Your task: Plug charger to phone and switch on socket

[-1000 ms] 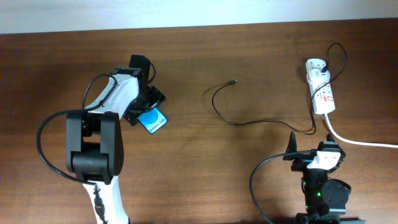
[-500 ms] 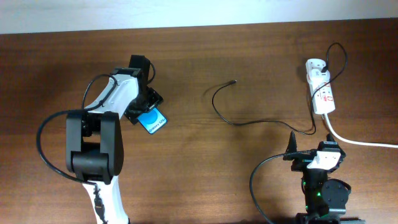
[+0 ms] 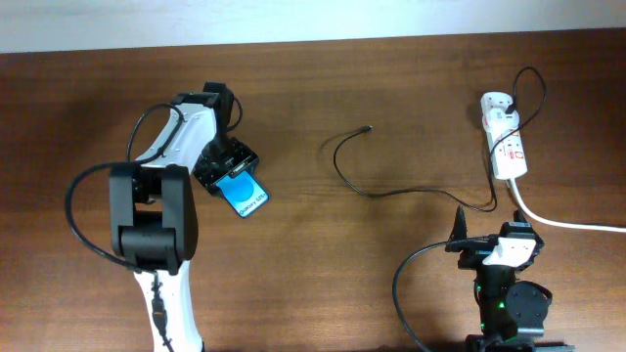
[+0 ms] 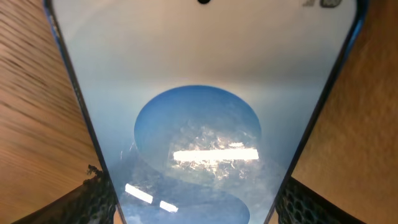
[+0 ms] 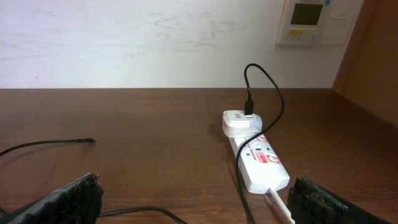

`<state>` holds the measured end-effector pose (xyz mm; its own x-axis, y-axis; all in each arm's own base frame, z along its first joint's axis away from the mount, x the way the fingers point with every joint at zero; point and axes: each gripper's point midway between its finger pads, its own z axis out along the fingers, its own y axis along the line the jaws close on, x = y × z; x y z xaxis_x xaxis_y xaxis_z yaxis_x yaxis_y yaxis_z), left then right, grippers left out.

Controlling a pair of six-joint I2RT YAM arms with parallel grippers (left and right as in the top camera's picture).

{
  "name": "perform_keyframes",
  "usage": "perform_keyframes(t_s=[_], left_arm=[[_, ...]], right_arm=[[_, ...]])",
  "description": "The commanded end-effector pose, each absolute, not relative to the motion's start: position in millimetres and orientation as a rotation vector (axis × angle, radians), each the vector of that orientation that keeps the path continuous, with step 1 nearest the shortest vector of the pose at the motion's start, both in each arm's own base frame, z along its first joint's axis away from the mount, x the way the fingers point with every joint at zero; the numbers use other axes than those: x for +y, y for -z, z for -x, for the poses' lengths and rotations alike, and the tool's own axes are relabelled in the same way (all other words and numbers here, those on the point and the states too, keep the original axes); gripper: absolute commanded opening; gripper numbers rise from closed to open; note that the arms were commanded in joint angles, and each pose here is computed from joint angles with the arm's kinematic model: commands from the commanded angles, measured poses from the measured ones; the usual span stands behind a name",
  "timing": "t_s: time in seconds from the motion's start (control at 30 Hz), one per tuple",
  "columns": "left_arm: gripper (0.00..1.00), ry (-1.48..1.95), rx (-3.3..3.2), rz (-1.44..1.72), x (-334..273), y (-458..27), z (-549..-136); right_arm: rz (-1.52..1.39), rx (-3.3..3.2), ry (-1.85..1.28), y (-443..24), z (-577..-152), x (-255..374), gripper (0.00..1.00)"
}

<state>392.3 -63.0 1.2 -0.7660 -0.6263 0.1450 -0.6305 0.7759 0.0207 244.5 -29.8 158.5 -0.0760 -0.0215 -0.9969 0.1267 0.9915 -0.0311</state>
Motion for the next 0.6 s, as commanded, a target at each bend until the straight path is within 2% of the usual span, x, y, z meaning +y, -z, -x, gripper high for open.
perform_keyframes(t_s=[0.0, 0.27, 0.57], left_arm=[[0.70, -0.125, -2.788, -0.895, -79, -2, -390], [0.67, -0.230, -2.762, -0.780, -93, -13, -385], [0.67, -0.270, -2.799, -0.663, -108, -51, -391]], right_arm=[[-0.097, 1.647, 0.128, -156, -244, -32, 0.99], [-0.097, 1.647, 0.129, -156, -244, -32, 0.99], [-0.098, 1.647, 0.128, -156, -244, -32, 0.98]])
